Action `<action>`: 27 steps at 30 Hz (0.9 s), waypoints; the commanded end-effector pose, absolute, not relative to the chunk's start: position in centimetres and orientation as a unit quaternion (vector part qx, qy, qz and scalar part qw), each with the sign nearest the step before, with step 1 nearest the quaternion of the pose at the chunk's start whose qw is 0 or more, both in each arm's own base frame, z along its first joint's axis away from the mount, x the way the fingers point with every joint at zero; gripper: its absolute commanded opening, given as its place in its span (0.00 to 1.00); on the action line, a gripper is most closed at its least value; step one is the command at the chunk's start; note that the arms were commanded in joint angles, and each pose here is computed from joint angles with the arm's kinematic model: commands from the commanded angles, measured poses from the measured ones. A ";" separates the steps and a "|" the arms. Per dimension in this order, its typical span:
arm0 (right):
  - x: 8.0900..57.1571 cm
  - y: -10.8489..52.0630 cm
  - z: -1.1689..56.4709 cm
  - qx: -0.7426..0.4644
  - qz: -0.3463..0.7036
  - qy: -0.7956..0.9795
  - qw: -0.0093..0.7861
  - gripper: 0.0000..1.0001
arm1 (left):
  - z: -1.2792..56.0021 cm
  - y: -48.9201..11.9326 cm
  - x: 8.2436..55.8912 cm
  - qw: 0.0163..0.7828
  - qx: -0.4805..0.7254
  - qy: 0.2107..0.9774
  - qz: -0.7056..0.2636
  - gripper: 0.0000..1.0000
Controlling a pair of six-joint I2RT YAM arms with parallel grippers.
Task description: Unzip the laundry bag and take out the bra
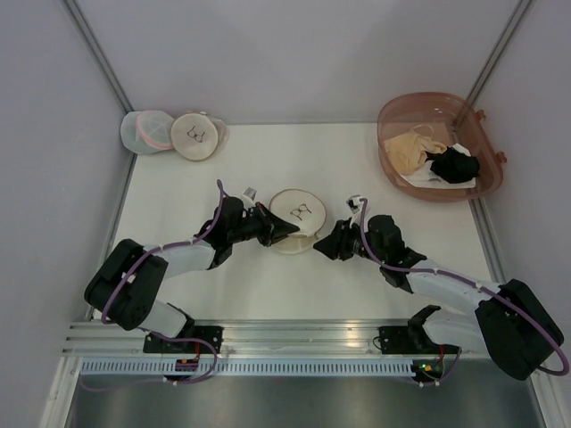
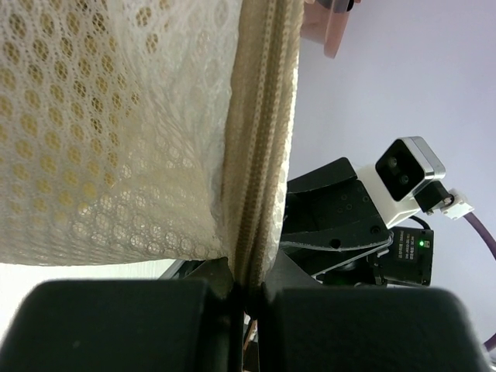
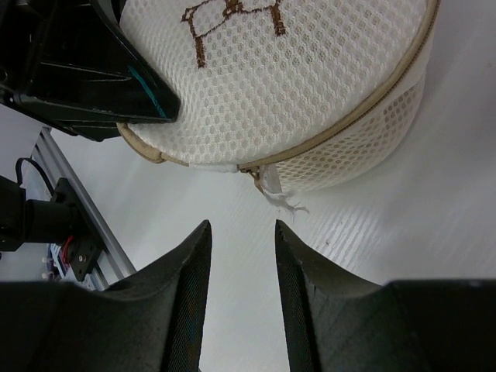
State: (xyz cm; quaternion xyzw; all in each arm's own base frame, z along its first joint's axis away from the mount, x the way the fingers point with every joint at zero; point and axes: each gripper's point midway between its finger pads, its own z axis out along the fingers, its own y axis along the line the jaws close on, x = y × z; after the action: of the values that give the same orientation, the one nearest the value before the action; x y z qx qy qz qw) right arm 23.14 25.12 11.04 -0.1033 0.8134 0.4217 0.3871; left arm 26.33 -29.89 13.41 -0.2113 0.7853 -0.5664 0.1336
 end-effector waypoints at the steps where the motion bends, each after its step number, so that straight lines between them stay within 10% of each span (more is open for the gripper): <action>1: 24.2 26.1 12.8 -0.129 0.430 0.788 0.421 0.44 | 14.8 -30.4 26.6 0.138 -0.190 0.777 -0.585 0.02; 19: 26.5 27.2 13.3 -0.130 0.424 0.776 0.449 0.42 | 14.6 -30.1 25.5 0.128 -0.194 0.770 -0.594 0.02; 27: 26.6 27.4 12.8 -0.126 0.425 0.779 0.444 0.19 | 14.9 -30.0 25.5 0.130 -0.193 0.768 -0.596 0.02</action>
State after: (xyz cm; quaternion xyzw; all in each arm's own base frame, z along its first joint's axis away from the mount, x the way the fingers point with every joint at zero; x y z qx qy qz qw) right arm 25.18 26.57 10.06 -0.1197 0.8079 0.4122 0.4038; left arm 25.61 -29.77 12.94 -0.2068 0.7860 -0.5693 0.1240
